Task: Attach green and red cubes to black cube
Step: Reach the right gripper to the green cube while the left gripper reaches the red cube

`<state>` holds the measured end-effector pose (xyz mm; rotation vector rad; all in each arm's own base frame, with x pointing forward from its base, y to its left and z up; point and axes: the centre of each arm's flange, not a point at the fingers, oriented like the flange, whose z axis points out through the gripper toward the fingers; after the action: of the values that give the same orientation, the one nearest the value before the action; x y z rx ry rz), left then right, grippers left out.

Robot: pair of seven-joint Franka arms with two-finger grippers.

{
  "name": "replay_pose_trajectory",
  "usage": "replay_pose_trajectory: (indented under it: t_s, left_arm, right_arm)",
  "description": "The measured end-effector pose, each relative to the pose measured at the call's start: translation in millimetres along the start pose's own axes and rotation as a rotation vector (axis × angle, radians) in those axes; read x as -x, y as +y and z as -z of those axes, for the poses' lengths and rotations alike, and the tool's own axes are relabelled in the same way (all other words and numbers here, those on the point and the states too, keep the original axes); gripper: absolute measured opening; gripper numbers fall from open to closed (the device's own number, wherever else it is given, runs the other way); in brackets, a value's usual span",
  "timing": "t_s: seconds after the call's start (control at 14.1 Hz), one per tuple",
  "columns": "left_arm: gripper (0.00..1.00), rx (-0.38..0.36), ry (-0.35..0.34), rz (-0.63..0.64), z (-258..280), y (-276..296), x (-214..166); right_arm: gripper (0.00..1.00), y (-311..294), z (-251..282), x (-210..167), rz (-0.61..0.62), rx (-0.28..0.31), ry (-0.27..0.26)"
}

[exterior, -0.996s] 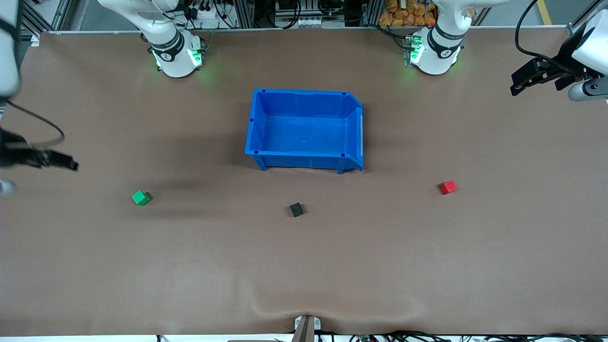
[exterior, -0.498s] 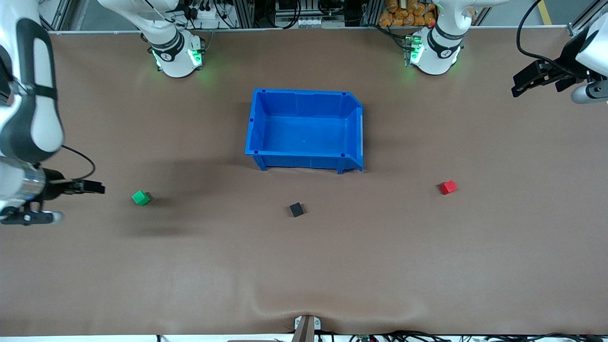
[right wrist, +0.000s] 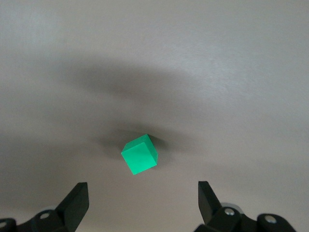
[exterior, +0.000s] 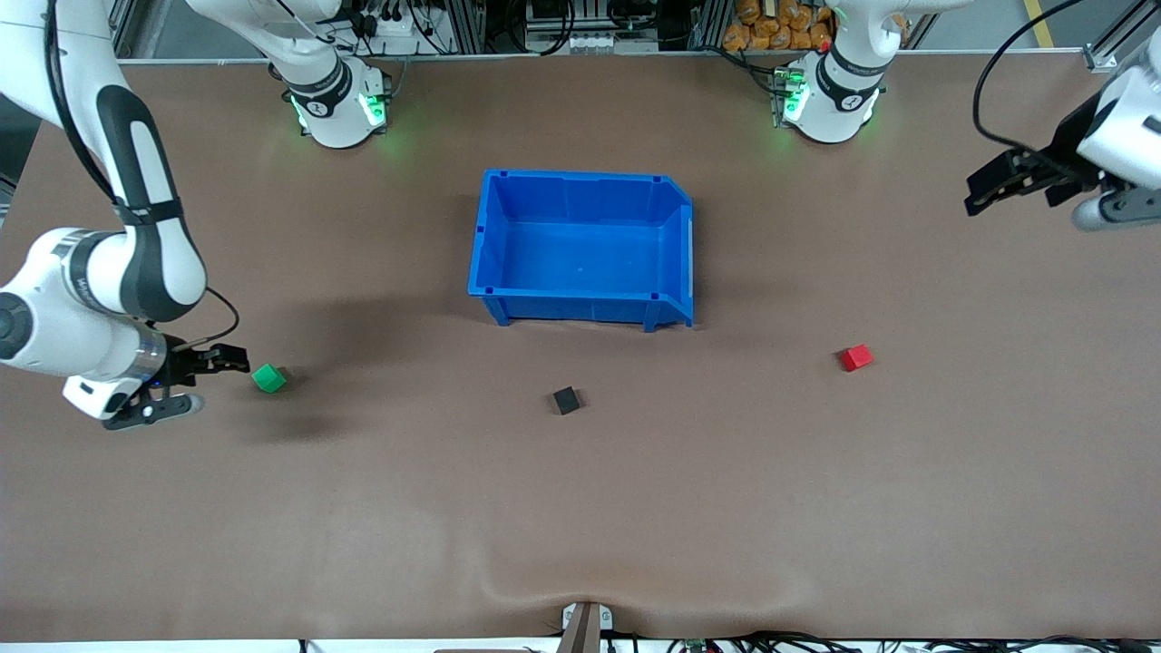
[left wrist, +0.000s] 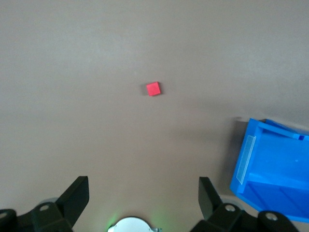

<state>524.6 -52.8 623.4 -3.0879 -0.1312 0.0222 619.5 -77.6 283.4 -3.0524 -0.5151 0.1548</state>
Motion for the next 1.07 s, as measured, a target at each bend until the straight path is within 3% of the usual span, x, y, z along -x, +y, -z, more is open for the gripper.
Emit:
replay_pose_trajectory:
  t_s: [0.36,0.64,1.07]
  left_arm:
    - [1.00,0.008,0.023,-0.002,-61.9,4.9,-20.3]
    - [1.00,0.021,0.042,-0.003,-131.0,11.9,-48.4]
    - [1.00,0.037,0.042,0.019,-207.1,15.2,-83.3]
  right_arm:
    - [1.00,-17.8,-25.4,-3.0,0.347,0.020,0.020]
    - [1.00,-24.5,-63.1,2.3,0.426,0.035,0.025]
    - [1.00,-26.4,-100.9,10.3,0.432,0.027,0.003]
